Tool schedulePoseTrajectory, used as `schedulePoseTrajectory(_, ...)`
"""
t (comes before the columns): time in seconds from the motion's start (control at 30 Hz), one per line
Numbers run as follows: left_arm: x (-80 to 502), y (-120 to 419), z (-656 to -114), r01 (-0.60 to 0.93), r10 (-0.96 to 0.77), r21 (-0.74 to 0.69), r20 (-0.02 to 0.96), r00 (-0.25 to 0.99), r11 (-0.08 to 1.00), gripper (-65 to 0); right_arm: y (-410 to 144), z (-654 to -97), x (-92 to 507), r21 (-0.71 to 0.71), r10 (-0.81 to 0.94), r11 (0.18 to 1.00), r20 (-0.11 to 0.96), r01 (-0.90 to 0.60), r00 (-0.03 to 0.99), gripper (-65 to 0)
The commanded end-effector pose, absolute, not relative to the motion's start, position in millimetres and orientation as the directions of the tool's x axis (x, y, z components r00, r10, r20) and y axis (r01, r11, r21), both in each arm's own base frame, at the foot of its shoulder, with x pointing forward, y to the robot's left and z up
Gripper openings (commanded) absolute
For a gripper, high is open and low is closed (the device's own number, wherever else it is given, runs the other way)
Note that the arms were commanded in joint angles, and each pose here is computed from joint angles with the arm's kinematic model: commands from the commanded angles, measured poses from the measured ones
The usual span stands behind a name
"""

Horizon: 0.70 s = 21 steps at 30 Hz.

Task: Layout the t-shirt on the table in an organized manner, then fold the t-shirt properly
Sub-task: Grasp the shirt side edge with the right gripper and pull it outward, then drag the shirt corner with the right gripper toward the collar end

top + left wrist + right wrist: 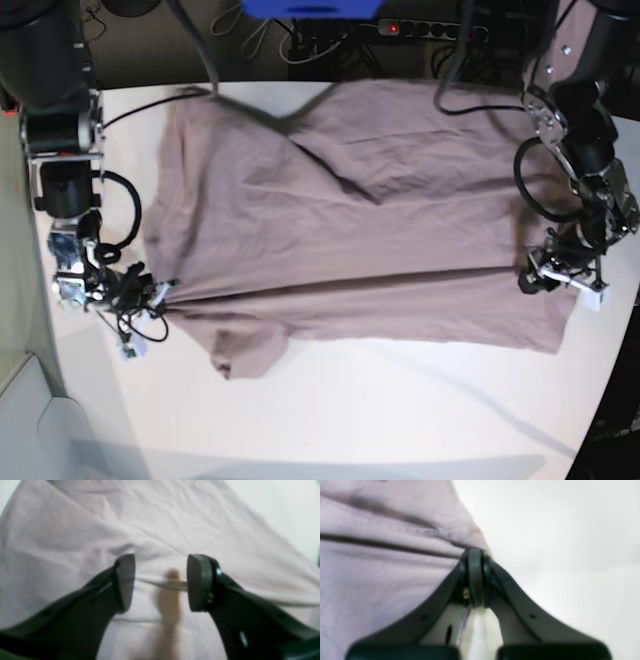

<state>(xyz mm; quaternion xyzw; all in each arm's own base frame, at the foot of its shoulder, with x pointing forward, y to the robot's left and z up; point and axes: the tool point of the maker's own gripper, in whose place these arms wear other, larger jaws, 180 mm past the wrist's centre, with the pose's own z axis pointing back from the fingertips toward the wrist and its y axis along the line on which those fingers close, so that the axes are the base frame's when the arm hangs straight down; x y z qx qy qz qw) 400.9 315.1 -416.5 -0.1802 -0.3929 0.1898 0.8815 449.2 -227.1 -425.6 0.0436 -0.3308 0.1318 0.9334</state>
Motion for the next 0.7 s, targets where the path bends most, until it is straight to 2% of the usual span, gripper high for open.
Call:
schedulePoseTrajectory(0.0,411,336,-392,-0.193,0.476,-0.455,0.668,0.572,0.870,-32.2,-248,-407,463,-0.064,0.229,0.967,0.642,-0.247,0.731,-65.0)
schedulePoseTrajectory(0.1,407,340,-378,-0.179,0.492,-0.480,0.672,0.554,0.859,-32.2,-258,-382,482,-0.089,0.229,0.968,0.684,-0.233,0.692,-65.0)
schedulePoseTrajectory(0.3,403,340,-325,-0.090,0.456,-0.476,0.747,0.483,0.875,-32.2,-271,-315,518,-0.143,0.241,0.968,0.772,-0.209,0.588,-65.0)
schedulePoseTrajectory(0.5,372,323,-325,-0.049,0.379,-0.414,0.770,0.513,0.909,-32.2,-280,-286,488,-0.231,0.303,0.953,0.763,-0.196,0.571,-65.0)
schedulePoseTrajectory(0.67,347,320,-351,-0.076,0.378,-0.410,0.733,0.565,0.909,-32.2,-240,-296,435,-0.292,0.402,0.915,0.702,-0.278,0.588,-65.0)
